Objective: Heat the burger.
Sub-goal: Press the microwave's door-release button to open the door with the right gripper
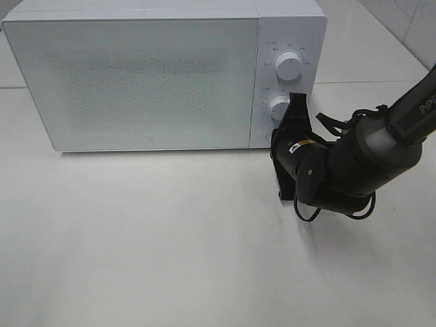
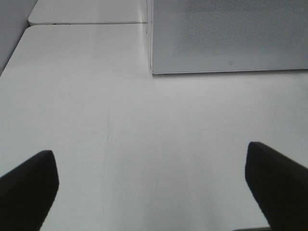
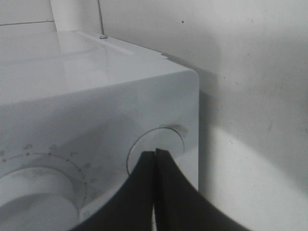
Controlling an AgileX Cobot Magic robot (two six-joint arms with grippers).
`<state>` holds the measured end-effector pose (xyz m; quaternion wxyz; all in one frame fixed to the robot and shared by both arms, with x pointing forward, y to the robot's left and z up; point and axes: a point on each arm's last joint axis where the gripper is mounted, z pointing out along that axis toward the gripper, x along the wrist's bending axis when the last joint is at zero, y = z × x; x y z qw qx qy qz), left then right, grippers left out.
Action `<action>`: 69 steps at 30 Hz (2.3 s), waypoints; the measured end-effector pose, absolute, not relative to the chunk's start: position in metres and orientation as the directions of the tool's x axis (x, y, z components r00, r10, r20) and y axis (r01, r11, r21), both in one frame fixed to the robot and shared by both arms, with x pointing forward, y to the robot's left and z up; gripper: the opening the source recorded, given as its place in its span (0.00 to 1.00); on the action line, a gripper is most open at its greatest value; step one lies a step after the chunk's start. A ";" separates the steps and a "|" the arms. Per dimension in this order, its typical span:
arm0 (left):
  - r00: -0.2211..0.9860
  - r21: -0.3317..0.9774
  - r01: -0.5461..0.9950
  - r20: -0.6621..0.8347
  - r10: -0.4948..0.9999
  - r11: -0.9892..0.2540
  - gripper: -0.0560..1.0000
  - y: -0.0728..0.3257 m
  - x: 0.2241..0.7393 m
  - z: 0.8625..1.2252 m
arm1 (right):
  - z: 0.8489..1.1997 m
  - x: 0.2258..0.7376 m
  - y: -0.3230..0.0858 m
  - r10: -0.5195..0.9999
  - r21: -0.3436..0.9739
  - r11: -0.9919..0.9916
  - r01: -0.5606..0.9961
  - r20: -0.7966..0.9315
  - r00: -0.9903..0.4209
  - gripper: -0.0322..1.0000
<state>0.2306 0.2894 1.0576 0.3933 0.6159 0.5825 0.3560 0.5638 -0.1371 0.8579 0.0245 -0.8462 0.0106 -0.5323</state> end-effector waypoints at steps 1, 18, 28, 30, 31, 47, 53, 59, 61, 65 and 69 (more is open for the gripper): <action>0.068 0.899 0.437 -0.020 0.997 -0.012 0.98 0.289 0.231 1.058 | 0.858 0.564 -0.137 -0.042 -0.052 -0.999 0.011 0.901 0.432 0.04; 0.068 0.899 0.437 -0.020 0.997 -0.012 0.98 0.289 0.231 1.058 | 0.852 0.572 -0.130 -0.062 -0.076 -0.997 0.014 0.894 0.444 0.04; 0.068 0.899 0.437 -0.020 0.997 -0.012 0.98 0.289 0.231 1.058 | 0.849 0.575 -0.131 -0.057 -0.059 -0.998 -0.009 0.905 0.422 0.04; 0.068 0.899 0.437 -0.020 0.997 -0.012 0.98 0.289 0.231 1.058 | 0.850 0.576 -0.130 -0.060 -0.061 -0.998 -0.010 0.906 0.419 0.04; 0.068 0.899 0.437 -0.020 0.997 -0.012 0.98 0.289 0.231 1.058 | 0.849 0.578 -0.130 -0.072 -0.068 -0.997 -0.025 0.907 0.416 0.04; 0.069 0.899 0.437 -0.021 0.997 -0.012 0.98 0.289 0.231 1.058 | 0.847 0.586 -0.124 -0.129 -0.094 -0.989 -0.116 0.929 0.347 0.04; 0.069 0.899 0.437 -0.021 0.997 -0.012 0.98 0.289 0.231 1.058 | 0.845 0.586 -0.123 -0.130 -0.096 -0.989 -0.113 0.924 0.359 0.04; 0.069 0.899 0.437 -0.021 0.997 -0.012 0.98 0.289 0.231 1.058 | 0.846 0.586 -0.123 -0.130 -0.096 -0.989 -0.112 0.923 0.362 0.04; 0.069 0.899 0.437 -0.021 0.997 -0.012 0.98 0.289 0.231 1.058 | 0.846 0.586 -0.123 -0.123 -0.088 -0.990 -0.109 0.920 0.371 0.04; 0.069 0.899 0.437 -0.021 0.997 -0.012 0.98 0.289 0.231 1.058 | 0.849 0.585 -0.123 -0.104 -0.073 -0.993 -0.092 0.914 0.393 0.04; 0.069 0.899 0.437 -0.021 0.997 -0.012 0.98 0.289 0.231 1.058 | 0.853 0.583 -0.127 -0.081 -0.059 -0.996 -0.064 0.907 0.413 0.04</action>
